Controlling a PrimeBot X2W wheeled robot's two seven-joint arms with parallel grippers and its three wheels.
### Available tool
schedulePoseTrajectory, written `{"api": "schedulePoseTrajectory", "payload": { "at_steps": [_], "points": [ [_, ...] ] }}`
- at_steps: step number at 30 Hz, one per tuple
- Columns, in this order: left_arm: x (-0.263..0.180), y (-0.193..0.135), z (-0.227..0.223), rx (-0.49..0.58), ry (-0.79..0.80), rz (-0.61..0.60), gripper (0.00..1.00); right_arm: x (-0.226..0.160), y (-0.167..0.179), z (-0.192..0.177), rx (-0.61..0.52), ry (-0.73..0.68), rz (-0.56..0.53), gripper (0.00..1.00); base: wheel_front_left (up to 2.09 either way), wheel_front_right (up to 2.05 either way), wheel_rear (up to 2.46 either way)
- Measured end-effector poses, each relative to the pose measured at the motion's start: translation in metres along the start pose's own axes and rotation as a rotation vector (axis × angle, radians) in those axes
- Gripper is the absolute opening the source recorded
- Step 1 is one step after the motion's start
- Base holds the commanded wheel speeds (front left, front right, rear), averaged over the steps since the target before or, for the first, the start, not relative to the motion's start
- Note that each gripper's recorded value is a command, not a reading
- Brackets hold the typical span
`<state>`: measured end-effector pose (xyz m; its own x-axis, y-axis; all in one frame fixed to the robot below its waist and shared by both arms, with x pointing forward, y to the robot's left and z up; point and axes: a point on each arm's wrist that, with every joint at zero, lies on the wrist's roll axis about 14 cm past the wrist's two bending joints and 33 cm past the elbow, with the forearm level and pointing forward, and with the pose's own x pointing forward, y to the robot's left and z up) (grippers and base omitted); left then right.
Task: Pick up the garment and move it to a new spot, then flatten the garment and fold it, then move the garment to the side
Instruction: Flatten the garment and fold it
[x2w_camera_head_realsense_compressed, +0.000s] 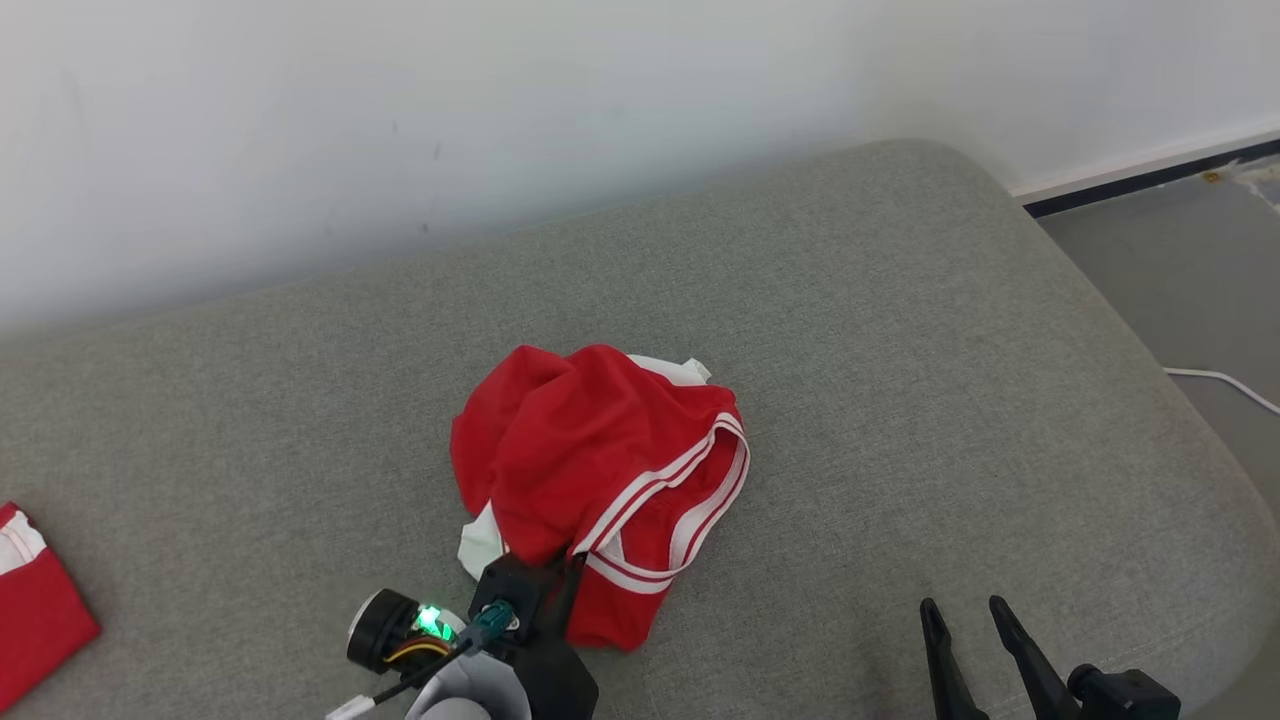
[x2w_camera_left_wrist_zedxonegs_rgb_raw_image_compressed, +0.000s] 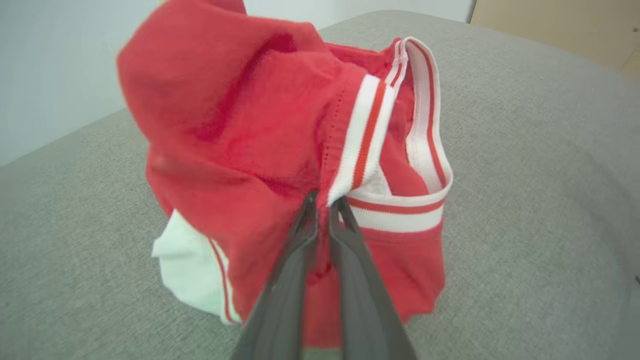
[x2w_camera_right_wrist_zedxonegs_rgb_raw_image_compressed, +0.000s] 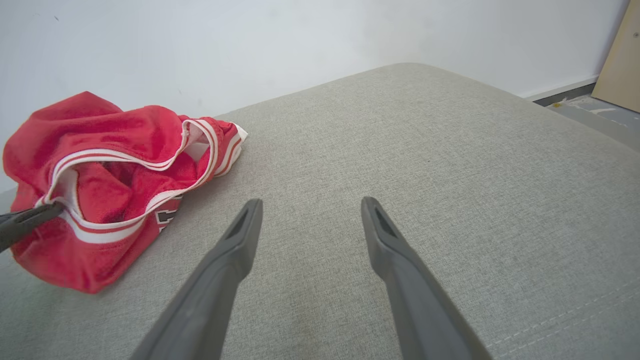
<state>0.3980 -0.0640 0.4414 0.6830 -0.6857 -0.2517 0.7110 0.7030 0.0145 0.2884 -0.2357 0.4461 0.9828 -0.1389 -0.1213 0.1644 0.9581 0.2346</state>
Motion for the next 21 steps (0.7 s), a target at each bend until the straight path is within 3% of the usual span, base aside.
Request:
{"api": "schedulePoseTrajectory", "payload": {
  "at_steps": [6,12,17,21],
  "points": [
    [0.014,-0.005,0.05,-0.02,-0.145,-0.035,0.0,0.0,0.001,0.0,-0.001,-0.001,0.004,1.0,0.0,0.0,0.0],
    [0.017,-0.032,0.169,-0.047,-0.478,-0.159,0.0,0.0,0.002,0.001,0.001,-0.008,0.008,1.0,0.0,0.0,0.0],
    [-0.008,-0.055,0.258,-0.041,-0.73,-0.273,0.0,0.0,0.004,0.001,0.006,-0.01,0.013,1.0,0.0,0.0,0.0],
    [-0.055,-0.066,0.332,-0.083,-0.98,-0.335,0.0,0.0,0.005,0.002,0.011,-0.013,0.013,1.0,0.0,0.0,0.0]
  ]
}}
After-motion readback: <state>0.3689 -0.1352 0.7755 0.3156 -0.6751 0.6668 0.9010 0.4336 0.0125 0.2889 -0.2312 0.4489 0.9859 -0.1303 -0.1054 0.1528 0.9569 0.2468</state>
